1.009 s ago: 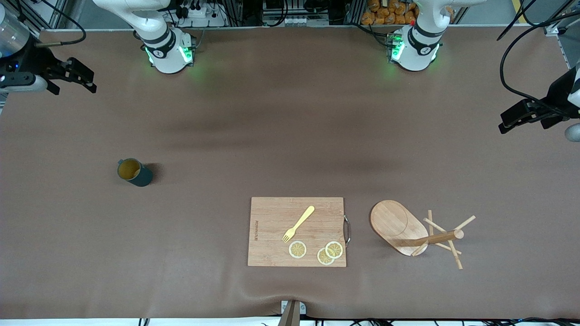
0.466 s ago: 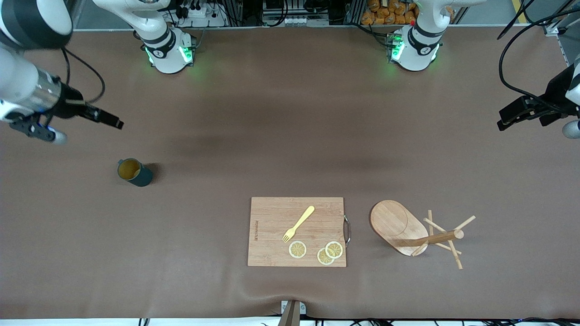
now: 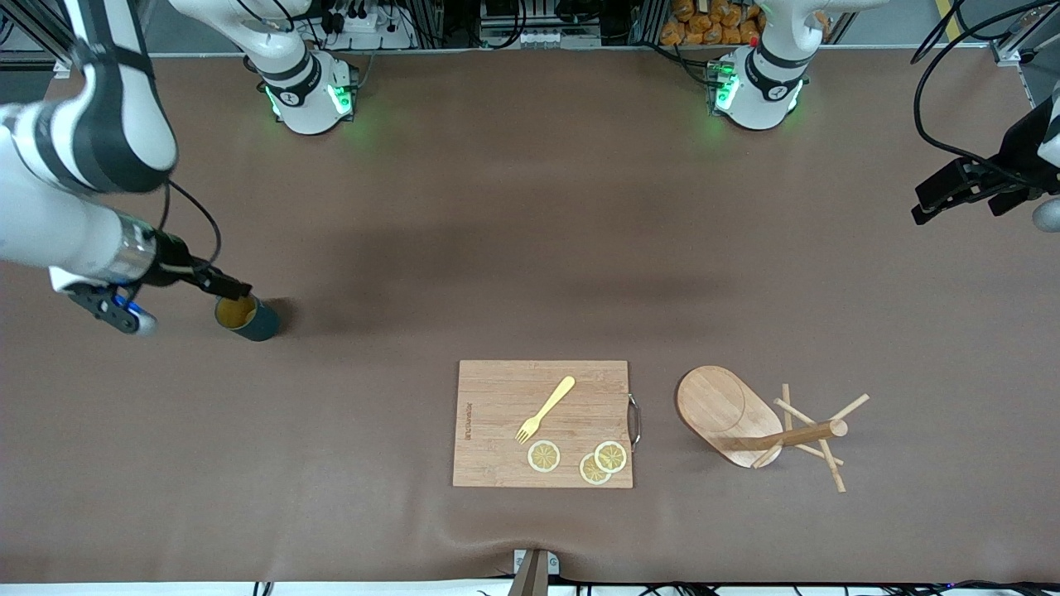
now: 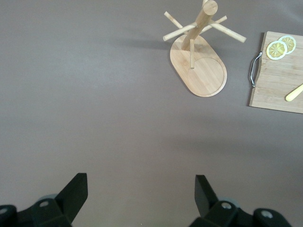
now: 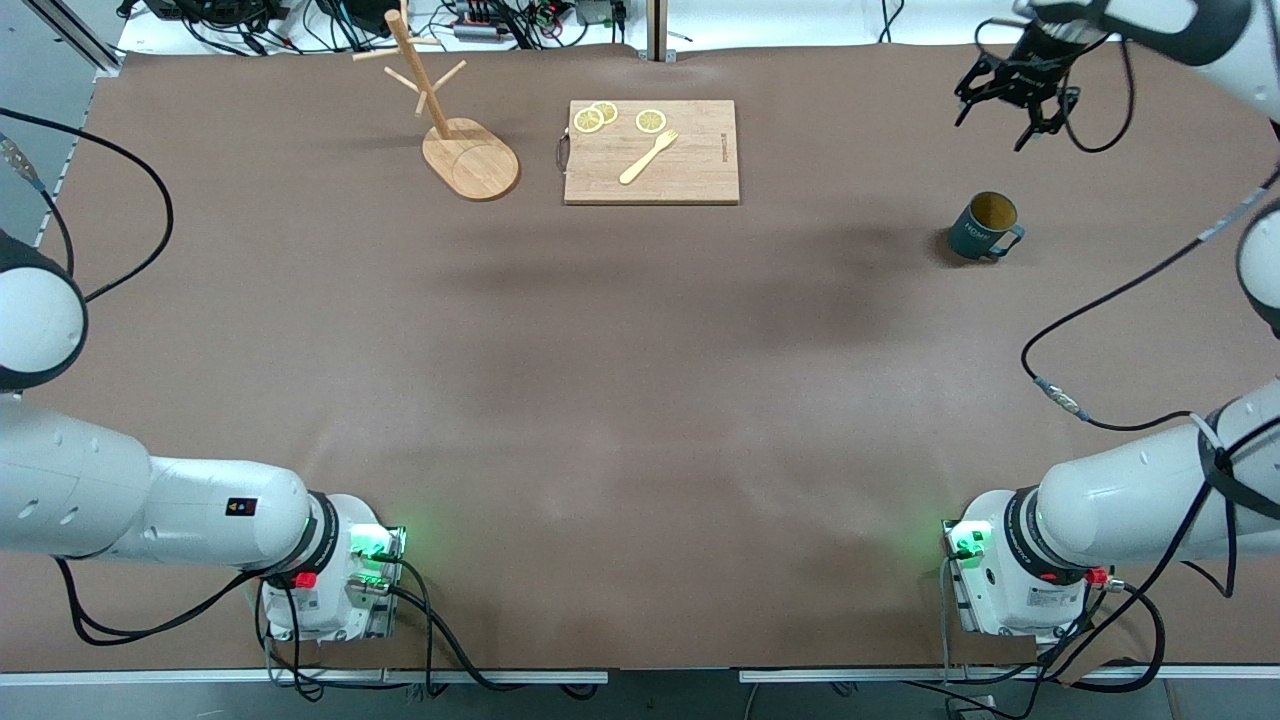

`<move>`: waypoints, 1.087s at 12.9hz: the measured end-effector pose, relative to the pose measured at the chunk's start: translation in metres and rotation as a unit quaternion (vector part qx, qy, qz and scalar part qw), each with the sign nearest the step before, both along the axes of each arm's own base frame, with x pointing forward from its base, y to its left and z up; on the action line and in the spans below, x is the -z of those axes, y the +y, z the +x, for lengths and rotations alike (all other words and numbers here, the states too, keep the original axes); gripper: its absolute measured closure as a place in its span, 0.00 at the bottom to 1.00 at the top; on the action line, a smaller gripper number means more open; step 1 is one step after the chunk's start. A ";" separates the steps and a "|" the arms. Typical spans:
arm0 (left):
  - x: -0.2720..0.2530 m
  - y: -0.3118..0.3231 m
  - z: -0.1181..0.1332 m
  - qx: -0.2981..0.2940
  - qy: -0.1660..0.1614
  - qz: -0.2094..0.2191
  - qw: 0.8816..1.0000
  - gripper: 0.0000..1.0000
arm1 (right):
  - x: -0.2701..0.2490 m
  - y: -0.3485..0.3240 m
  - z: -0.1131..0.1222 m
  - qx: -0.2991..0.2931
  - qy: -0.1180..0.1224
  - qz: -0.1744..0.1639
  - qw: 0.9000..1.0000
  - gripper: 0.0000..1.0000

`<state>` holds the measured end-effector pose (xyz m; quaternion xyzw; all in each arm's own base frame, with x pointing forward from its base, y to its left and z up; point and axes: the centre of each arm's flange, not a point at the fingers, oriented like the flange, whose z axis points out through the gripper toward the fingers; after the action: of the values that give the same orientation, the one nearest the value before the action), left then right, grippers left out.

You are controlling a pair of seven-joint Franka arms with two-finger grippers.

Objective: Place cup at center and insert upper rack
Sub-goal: 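Grasp the teal mug rim with the right gripper and lift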

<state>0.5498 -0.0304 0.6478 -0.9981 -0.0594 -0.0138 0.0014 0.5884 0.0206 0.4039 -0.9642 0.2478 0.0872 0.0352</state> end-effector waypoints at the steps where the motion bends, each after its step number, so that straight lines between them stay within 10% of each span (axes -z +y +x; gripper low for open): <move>1: 0.003 0.001 0.000 -0.001 0.001 0.000 1.000 0.00 | 0.021 -0.001 0.007 0.001 0.000 -0.009 1.000 0.00; 14: 0.008 0.004 0.002 -0.004 -0.004 0.000 1.000 0.00 | 0.154 -0.037 0.006 0.017 0.029 -0.043 0.999 0.00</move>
<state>0.5515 -0.0265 0.6403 -0.9979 -0.0629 -0.0177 0.0010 0.5942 -0.0166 0.2497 -0.9577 0.2682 0.1034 -0.0123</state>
